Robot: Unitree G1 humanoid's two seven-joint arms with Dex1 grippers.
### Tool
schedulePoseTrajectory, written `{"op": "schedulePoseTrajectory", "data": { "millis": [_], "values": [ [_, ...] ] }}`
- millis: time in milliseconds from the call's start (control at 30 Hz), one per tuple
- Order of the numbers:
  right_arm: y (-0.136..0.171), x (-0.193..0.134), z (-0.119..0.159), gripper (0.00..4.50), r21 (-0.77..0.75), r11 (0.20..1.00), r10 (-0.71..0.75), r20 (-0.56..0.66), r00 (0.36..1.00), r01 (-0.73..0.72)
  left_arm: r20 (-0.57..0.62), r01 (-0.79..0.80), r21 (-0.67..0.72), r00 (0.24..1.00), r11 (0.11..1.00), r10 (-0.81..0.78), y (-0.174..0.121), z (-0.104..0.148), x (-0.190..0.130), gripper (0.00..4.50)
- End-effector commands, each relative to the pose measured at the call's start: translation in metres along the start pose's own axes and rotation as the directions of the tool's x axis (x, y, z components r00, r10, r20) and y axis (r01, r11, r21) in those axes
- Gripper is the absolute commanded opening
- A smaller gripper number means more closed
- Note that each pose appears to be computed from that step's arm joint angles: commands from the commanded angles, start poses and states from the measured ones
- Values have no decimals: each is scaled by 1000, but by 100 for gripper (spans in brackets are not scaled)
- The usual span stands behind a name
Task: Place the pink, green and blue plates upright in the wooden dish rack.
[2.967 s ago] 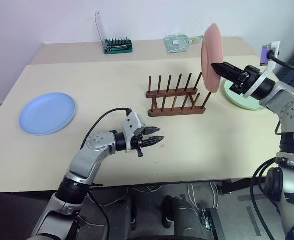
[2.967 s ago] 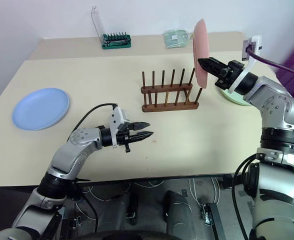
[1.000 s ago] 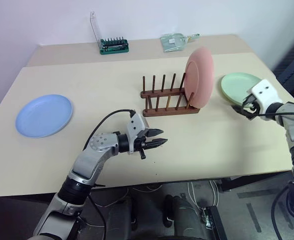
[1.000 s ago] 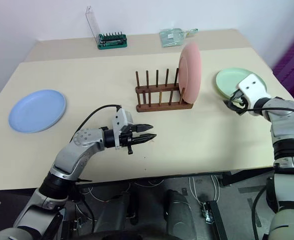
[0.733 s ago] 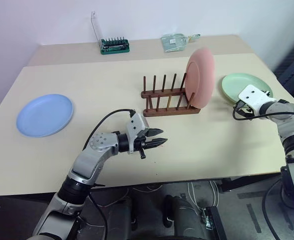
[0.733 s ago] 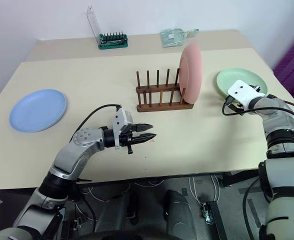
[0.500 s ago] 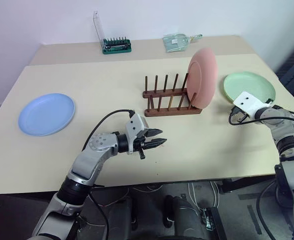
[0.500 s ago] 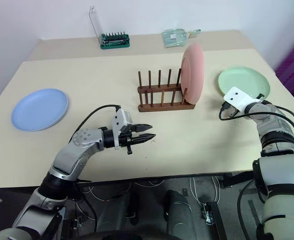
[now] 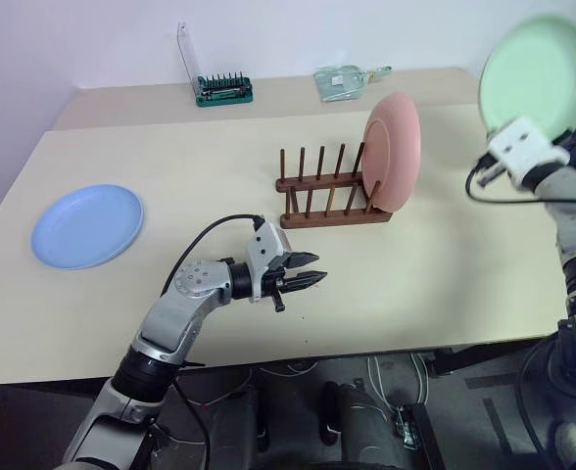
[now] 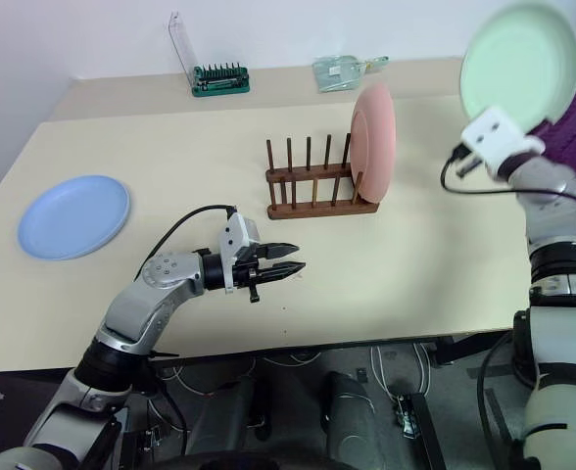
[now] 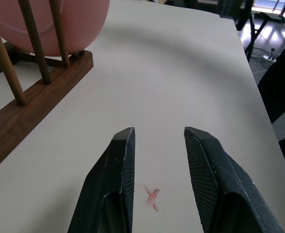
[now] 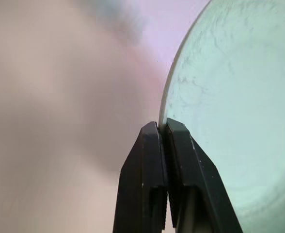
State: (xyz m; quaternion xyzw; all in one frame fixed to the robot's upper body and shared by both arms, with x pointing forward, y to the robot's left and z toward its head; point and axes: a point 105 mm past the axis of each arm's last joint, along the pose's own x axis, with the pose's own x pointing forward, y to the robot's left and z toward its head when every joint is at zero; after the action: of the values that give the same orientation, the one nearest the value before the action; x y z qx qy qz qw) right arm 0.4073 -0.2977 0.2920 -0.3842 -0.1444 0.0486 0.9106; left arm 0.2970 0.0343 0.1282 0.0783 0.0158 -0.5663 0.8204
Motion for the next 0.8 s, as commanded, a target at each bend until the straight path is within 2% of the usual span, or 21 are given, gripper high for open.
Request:
{"op": "schedulePoseTrajectory", "data": {
  "millis": [33, 100, 167, 233, 267, 367, 433, 533, 667, 800],
  "values": [
    [-25, -12, 97, 5, 219, 974, -23, 343, 939, -56, 83, -101, 64, 992, 993, 95, 16, 17, -1, 160],
    [-3, -27, 139, 5, 327, 891, 118, 504, 855, -315, 143, -175, 53, 976, 983, 166, 28, 27, -3, 160],
    [19, -42, 162, 5, 332, 799, 241, 587, 773, -502, 190, -225, 69, 959, 972, 209, 36, 35, -8, 160],
    [40, -56, 183, 5, 350, 664, 311, 674, 670, -661, 252, -365, 104, 909, 925, 331, 58, 47, -21, 160],
    [49, -61, 193, 5, 362, 582, 321, 720, 615, -728, 273, -435, 105, 877, 894, 394, 72, 51, -28, 160],
    [67, -66, 207, 5, 398, 409, 321, 779, 538, -821, 288, -495, 102, 845, 863, 451, 87, 53, -40, 160],
    [79, -62, 207, 5, 431, 331, 330, 780, 531, -840, 281, -481, 102, 854, 871, 438, 87, 51, -45, 160],
    [95, -50, 195, 5, 503, 258, 357, 744, 565, -825, 246, -397, 76, 897, 915, 368, 75, 43, -47, 160],
    [108, -36, 173, 5, 571, 224, 403, 684, 608, -790, 179, -232, 25, 958, 973, 224, 45, 29, -45, 160],
    [109, -23, 156, 5, 625, 184, 408, 654, 637, -759, 135, -162, -8, 978, 987, 161, 31, 22, -41, 160]
  ]
}}
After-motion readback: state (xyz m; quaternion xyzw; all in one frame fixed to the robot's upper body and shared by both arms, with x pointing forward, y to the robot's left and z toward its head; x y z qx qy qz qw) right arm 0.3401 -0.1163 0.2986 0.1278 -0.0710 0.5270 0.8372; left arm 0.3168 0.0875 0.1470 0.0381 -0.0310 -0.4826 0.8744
